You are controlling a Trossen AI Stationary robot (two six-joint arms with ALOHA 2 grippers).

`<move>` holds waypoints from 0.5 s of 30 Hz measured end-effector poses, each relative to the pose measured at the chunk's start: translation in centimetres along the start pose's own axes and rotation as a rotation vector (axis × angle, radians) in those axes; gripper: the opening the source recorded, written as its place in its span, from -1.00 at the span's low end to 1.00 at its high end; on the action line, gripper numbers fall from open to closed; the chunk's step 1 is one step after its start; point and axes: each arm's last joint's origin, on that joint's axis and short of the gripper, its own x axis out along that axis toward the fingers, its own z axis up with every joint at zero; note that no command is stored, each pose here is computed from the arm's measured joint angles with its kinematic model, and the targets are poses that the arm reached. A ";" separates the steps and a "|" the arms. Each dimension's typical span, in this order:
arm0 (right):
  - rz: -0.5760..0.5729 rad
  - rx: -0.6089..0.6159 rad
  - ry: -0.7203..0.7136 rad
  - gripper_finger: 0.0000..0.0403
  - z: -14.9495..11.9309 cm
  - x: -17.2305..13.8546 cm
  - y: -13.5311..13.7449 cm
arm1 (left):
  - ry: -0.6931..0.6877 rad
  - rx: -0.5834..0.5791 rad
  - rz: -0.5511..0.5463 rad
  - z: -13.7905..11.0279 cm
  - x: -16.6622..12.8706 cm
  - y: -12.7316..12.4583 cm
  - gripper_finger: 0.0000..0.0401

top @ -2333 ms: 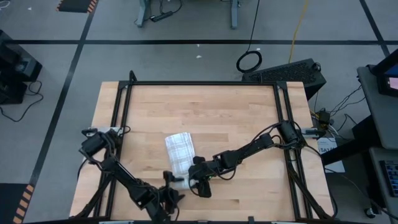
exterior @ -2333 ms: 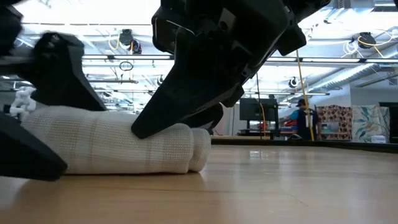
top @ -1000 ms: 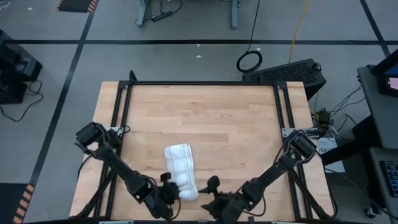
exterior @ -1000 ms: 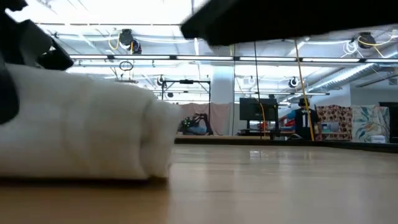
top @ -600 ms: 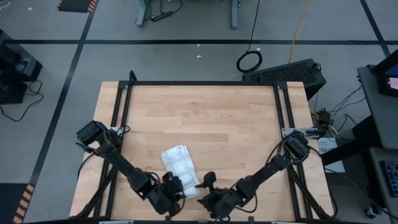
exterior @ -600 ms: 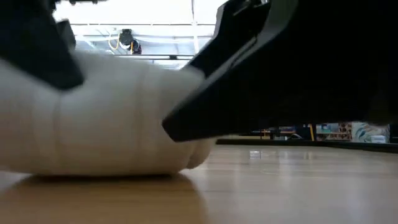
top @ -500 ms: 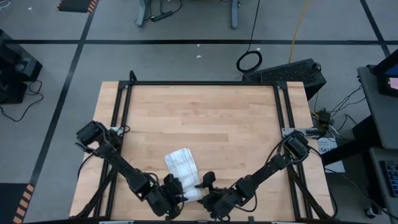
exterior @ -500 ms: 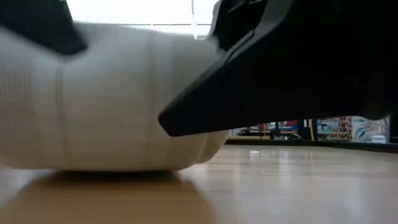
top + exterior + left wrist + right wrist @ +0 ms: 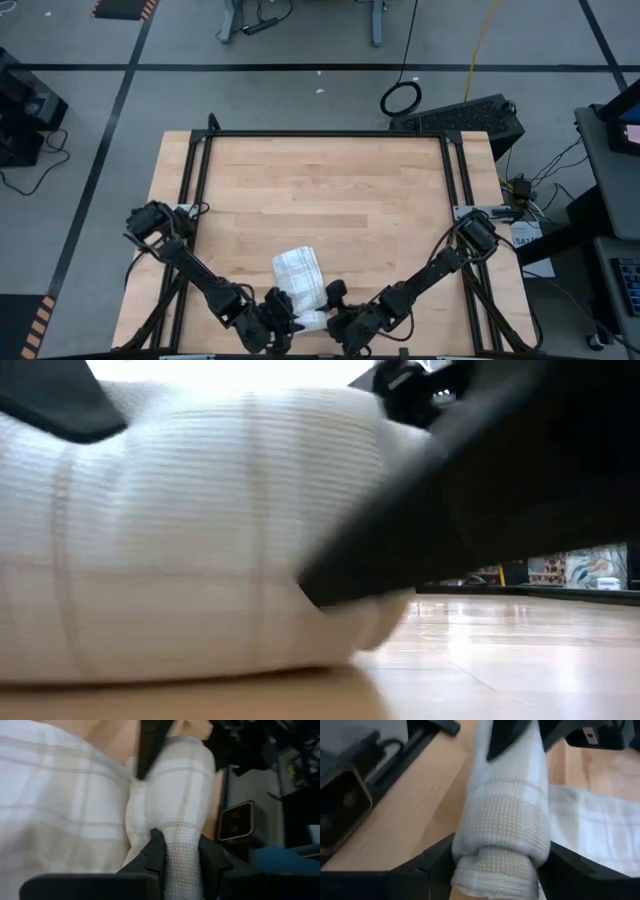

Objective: Roll towel
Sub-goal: Roll the brown checkered towel

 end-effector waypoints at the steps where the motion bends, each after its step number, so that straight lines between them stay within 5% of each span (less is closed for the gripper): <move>1: 0.003 -0.014 0.023 0.19 -0.1 -0.1 0.1 | 0.000 -0.006 -0.013 -0.2 0.4 0.0 -0.67; 9: -0.046 -0.191 0.137 0.64 1.2 -2.2 2.1 | 0.021 -0.080 -0.045 -0.7 1.5 0.2 -0.67; 15: -0.119 -0.135 0.036 0.65 3.2 -3.2 3.2 | 0.024 -0.101 -0.038 -0.7 1.6 0.3 -0.67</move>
